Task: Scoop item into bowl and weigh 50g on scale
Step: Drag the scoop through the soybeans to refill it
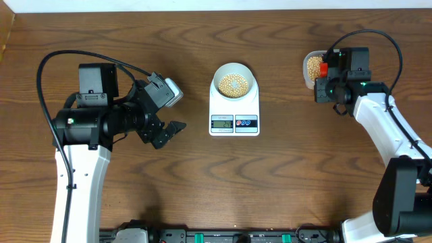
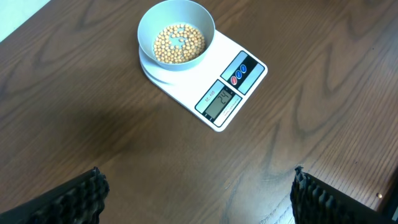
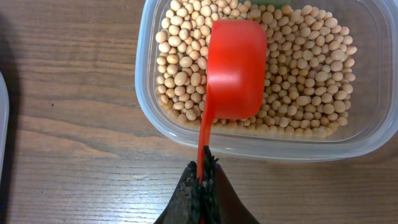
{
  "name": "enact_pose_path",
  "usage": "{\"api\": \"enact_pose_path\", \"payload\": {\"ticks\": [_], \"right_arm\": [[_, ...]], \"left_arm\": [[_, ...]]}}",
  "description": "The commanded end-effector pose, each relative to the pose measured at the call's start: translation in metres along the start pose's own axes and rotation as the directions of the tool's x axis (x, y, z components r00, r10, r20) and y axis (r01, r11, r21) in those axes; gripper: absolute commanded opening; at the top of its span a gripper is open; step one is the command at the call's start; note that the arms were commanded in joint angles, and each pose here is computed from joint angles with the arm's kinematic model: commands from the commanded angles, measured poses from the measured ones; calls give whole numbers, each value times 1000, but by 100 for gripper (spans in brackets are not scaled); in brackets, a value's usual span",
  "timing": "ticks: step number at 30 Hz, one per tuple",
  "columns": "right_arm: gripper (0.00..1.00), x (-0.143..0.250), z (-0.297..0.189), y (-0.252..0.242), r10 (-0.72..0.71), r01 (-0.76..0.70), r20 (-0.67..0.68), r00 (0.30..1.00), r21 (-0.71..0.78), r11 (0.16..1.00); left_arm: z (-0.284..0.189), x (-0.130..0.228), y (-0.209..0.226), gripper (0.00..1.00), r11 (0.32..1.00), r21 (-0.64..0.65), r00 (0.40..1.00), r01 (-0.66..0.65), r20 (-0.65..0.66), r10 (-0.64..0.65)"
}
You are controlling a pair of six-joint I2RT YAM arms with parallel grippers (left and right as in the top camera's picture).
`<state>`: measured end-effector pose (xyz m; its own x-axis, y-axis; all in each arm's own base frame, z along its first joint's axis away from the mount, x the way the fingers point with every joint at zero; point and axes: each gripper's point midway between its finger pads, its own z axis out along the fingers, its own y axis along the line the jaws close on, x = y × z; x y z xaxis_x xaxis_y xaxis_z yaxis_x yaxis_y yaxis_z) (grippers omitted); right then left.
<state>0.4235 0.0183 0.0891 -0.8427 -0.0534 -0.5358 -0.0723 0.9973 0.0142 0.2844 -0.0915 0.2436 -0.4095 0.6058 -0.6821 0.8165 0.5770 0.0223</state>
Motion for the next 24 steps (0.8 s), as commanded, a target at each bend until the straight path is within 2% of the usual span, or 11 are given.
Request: {"api": "enact_pose_path", "payload": {"ticks": [1, 8, 11, 24], "right_arm": [[1, 12, 9, 10, 18, -21, -46, 999, -55, 998], [1, 25, 26, 14, 50, -58, -101, 994, -78, 995], [1, 25, 28, 20, 51, -62, -101, 994, -116, 991], [1, 25, 27, 6, 109, -120, -103, 989, -107, 987]], "left_arm": [[-1, -1, 3, 96, 1000, -7, 1000, 10, -3, -10], [-1, -1, 3, 96, 1000, -7, 1000, 10, -3, -10], [-2, -1, 3, 96, 1000, -7, 1000, 10, -3, -10], [-2, -1, 3, 96, 1000, -7, 1000, 11, -3, -11]]}}
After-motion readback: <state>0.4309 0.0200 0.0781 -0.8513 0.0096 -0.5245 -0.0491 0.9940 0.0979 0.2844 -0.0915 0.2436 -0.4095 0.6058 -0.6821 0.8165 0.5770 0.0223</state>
